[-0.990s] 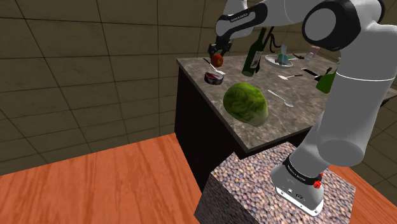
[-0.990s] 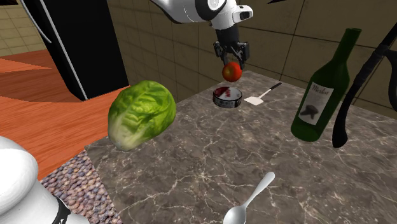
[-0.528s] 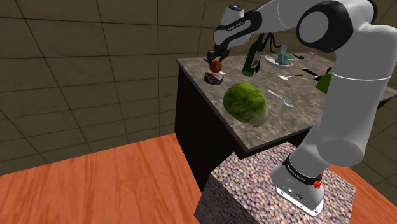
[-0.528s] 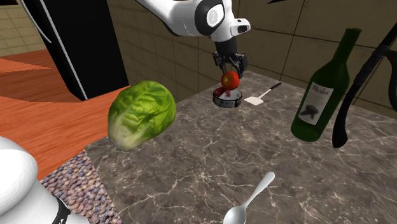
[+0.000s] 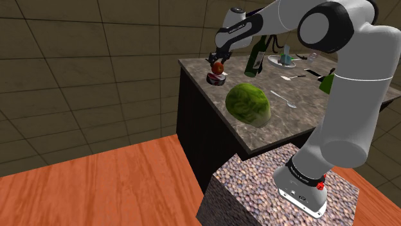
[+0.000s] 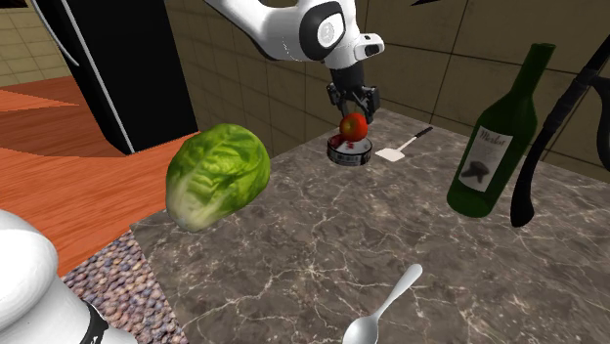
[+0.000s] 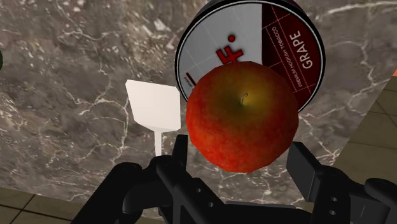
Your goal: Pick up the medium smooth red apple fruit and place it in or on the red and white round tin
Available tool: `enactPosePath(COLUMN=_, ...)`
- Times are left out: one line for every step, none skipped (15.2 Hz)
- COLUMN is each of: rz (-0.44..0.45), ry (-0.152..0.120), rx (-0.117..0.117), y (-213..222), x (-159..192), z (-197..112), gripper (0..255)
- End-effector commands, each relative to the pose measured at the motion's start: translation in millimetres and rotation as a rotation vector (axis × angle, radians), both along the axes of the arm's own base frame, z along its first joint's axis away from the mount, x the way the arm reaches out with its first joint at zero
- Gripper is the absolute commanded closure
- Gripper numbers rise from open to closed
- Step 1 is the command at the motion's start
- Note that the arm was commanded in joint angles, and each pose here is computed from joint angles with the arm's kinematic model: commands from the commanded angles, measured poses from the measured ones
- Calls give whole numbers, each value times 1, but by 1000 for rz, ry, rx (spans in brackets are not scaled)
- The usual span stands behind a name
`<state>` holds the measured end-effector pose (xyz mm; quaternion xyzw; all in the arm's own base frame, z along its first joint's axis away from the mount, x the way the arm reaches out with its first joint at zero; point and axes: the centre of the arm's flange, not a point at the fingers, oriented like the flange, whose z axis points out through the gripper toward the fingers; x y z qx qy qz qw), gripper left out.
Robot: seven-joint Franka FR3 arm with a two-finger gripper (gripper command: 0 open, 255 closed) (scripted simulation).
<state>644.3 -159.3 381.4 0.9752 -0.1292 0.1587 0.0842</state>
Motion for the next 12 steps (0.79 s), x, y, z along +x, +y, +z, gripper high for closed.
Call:
enactPosePath(rz=0, ry=0, rx=0, y=0, x=0, z=0, gripper=0)
enactPosePath(rz=0, ry=0, rx=0, y=0, x=0, z=0, gripper=0)
enactPosePath(rz=0, ry=0, rx=0, y=0, x=0, z=0, gripper=0)
enactPosePath(rz=0, ry=0, rx=0, y=0, x=0, z=0, gripper=0)
enactPosePath(rz=0, ry=0, rx=0, y=0, x=0, z=0, gripper=0)
enactPosePath(rz=0, ry=0, rx=0, y=0, x=0, z=0, gripper=0)
enactPosePath(rz=0, ry=0, rx=0, y=3, x=-4, z=12, gripper=0)
enactPosePath(rz=0, ry=0, rx=0, y=5, x=-8, z=25, gripper=0)
enactPosePath(rz=0, ry=0, rx=0, y=8, x=-11, z=37, gripper=0)
enactPosePath(rz=0, ry=0, rx=0, y=10, x=-14, z=47, gripper=0)
enactPosePath(rz=0, ry=0, rx=0, y=10, x=-14, z=47, gripper=0)
enactPosePath(rz=0, ry=0, rx=0, y=10, x=-14, z=47, gripper=0)
